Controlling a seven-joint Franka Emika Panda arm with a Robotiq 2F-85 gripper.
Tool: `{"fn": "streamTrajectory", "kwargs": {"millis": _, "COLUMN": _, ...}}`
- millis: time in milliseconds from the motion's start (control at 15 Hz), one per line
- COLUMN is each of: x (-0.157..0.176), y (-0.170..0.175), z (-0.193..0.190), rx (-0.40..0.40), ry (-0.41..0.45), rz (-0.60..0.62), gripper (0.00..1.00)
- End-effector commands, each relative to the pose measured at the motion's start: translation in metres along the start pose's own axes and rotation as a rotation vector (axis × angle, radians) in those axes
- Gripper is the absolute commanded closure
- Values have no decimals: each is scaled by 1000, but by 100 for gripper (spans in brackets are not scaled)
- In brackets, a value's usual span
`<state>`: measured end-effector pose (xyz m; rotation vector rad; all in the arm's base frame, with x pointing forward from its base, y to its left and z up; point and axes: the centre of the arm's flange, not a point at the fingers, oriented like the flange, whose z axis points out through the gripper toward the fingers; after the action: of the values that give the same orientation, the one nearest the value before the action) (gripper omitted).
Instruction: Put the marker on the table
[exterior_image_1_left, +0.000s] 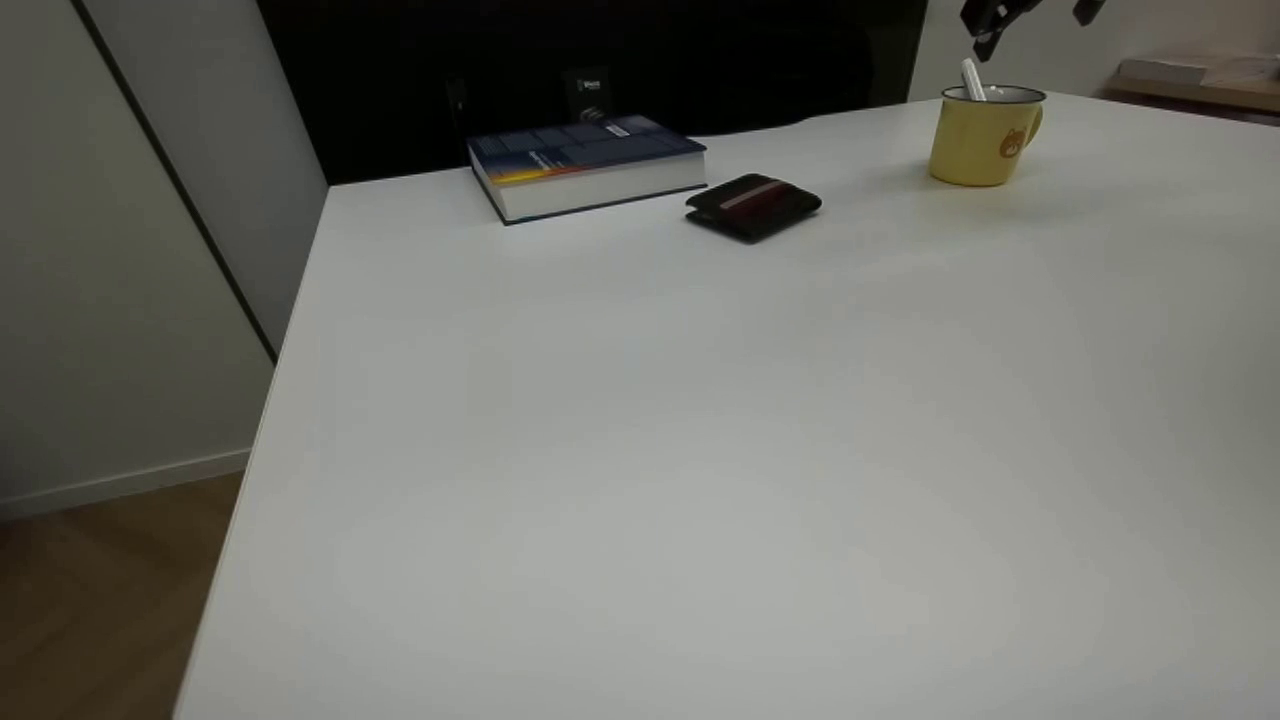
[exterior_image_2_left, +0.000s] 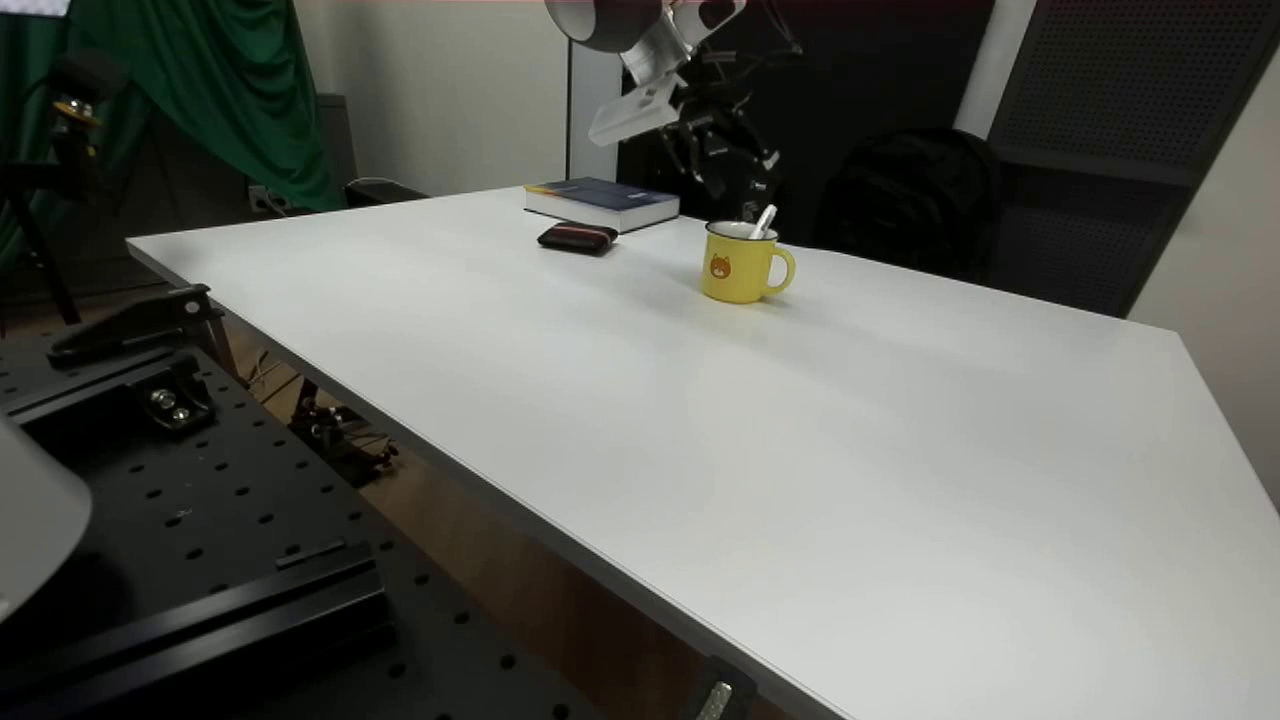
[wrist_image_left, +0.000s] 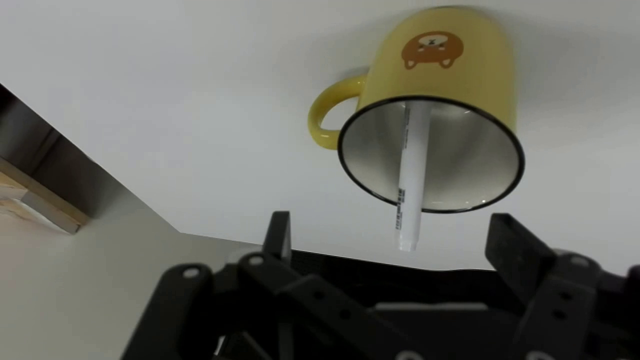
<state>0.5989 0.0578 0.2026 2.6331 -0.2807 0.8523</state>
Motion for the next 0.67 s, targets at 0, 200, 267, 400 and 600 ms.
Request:
{"fn": "streamTrajectory", "kwargs": {"millis": 0, "x": 0, "y": 0, "z": 1, "rx": -1, "ry": 0, "rz": 0, "gripper": 0}}
{"fn": "streamTrajectory", "kwargs": {"millis": 200, "x": 0, "y": -1, "z": 1, "rx": -1, "ry": 1, "rz": -1, "gripper": 0}}
{"fn": "streamTrajectory", "kwargs": {"millis": 267, "x": 0, "y": -1, "z": 2, "rx": -2, "ry": 2, "rz": -1, "gripper": 0}}
{"fn": "streamTrajectory", "kwargs": {"millis": 400, "x": 2, "y": -2, "z": 3, "rx": -23, "ry": 24, "rz": 2, "gripper": 0}}
{"fn": "streamTrajectory", "kwargs": {"millis": 600, "x": 11, "y": -2, "z": 3, "rx": -53, "ry": 72, "rz": 7, "gripper": 0}}
